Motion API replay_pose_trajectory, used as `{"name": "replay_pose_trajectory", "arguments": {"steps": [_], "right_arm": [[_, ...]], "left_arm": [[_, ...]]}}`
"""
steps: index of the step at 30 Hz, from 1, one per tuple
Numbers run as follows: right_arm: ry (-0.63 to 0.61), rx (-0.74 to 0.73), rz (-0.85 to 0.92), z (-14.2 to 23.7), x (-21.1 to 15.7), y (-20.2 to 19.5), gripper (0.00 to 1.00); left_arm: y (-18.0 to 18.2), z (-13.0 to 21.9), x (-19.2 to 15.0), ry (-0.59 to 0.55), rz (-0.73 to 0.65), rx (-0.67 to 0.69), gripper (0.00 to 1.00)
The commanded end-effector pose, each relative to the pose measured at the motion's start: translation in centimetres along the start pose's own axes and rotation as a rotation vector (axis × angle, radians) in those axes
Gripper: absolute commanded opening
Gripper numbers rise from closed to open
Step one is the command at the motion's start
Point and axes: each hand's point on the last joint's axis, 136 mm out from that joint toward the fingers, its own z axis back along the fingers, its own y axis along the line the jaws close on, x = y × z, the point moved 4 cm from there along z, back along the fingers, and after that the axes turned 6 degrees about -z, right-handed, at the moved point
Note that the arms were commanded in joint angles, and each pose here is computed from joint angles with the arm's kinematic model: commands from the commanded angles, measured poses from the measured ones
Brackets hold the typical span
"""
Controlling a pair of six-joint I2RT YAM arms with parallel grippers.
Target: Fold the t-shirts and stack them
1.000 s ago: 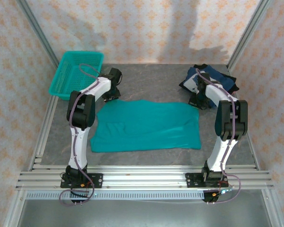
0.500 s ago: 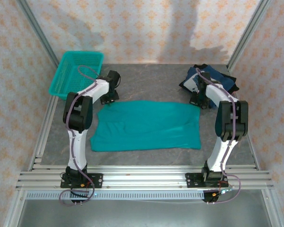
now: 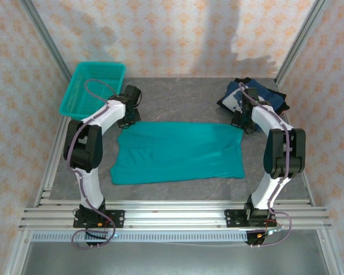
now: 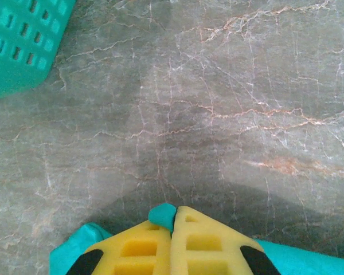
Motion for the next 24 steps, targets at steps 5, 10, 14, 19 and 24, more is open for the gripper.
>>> {"name": "replay_pose_trajectory", "arguments": {"steps": [5, 10, 14, 19, 24], "right_arm": [[-0.064, -0.048, 0.004, 2.0, -0.4, -1.4, 0.00], [-0.061, -0.057, -0.014, 2.9, -1.7, -2.1, 0.00], [-0.048, -0.062, -0.042, 3.2, -3.2, -2.8, 0.00], [-0.011, -0.049, -0.084, 3.2, -5.3, -3.3, 0.00], [0.040, -0.036, -0.133, 3.3, -7.7, -3.7, 0.00]], "left_arm": [[0.6, 2.9, -1.5, -0.050, -0.036, 0.006, 0.00], [1.3, 4.6, -3.6, -0.063, -0.023, -0.001, 0.00], [1.9, 5.5, -5.4, -0.061, 0.017, -0.015, 0.00], [3.0, 5.2, -8.4, -0.020, 0.049, 0.002, 0.00], [4.2, 4.9, -10.9, 0.019, 0.085, 0.014, 0.00]]}}
